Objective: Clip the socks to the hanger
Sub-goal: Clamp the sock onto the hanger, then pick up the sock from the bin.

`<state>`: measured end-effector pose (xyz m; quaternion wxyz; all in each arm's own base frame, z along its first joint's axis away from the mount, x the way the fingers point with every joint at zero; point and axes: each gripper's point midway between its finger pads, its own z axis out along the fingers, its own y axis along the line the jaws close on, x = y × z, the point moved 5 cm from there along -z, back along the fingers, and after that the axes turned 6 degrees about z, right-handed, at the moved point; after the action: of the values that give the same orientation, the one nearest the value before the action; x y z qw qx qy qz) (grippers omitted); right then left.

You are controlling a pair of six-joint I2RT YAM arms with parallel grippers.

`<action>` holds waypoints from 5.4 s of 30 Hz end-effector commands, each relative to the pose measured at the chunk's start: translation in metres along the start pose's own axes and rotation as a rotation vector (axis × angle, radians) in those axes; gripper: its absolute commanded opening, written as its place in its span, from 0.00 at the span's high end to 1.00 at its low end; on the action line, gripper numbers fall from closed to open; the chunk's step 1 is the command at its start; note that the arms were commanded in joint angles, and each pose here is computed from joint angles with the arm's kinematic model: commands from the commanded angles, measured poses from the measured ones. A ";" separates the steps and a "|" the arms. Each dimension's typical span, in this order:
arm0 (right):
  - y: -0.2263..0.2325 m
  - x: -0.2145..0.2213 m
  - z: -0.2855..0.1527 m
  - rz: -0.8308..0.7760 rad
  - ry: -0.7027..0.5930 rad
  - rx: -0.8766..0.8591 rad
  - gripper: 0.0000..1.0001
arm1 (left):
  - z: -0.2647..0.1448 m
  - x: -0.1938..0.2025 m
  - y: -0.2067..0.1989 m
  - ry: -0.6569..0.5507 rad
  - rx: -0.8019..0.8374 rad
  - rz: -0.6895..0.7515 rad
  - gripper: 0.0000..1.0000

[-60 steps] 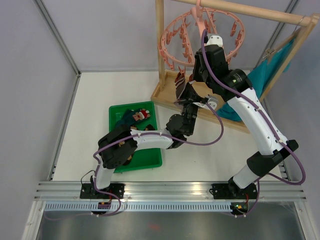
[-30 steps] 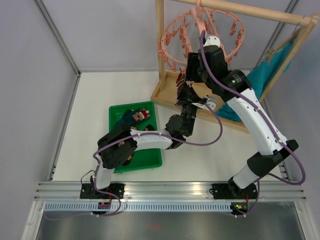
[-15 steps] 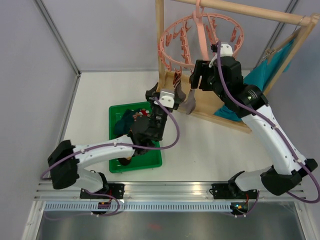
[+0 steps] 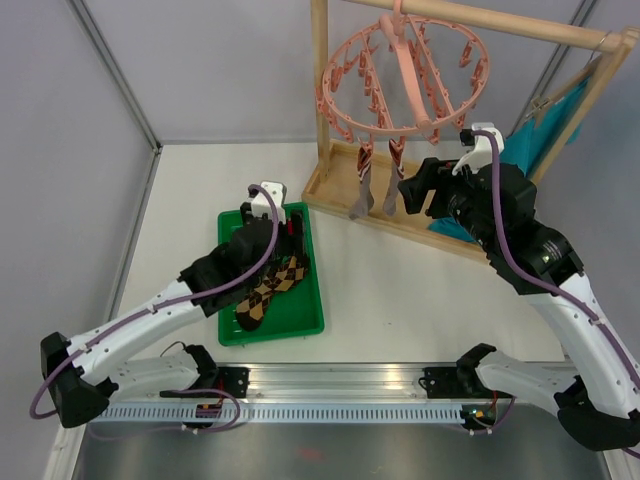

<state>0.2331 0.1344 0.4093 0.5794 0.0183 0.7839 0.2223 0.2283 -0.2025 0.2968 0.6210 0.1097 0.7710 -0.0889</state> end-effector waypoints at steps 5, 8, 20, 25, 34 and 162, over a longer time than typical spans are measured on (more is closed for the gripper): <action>0.005 0.005 -0.001 -0.013 -0.006 -0.069 0.21 | -0.004 0.102 0.015 0.456 0.056 -0.022 0.25; 0.005 0.012 0.001 -0.005 0.008 -0.081 0.21 | 0.010 0.124 0.015 0.536 0.059 -0.011 0.25; 0.002 0.018 0.004 -0.010 0.019 -0.066 0.21 | 0.060 0.155 0.015 0.626 0.146 -0.047 0.30; 0.002 0.018 0.004 -0.012 0.019 -0.066 0.21 | 0.076 0.159 0.020 0.628 0.129 -0.058 0.33; 0.002 0.017 0.001 -0.007 0.011 -0.070 0.21 | 0.091 0.141 0.031 0.525 0.039 -0.116 0.35; -0.003 0.013 -0.015 -0.015 -0.018 -0.070 0.21 | 0.175 0.203 0.057 0.730 -0.008 0.181 0.42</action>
<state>0.2198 0.1335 0.3870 0.5721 -0.0049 0.7849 0.2381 0.3615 -0.1832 0.0639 0.3172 0.1845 0.9300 0.0212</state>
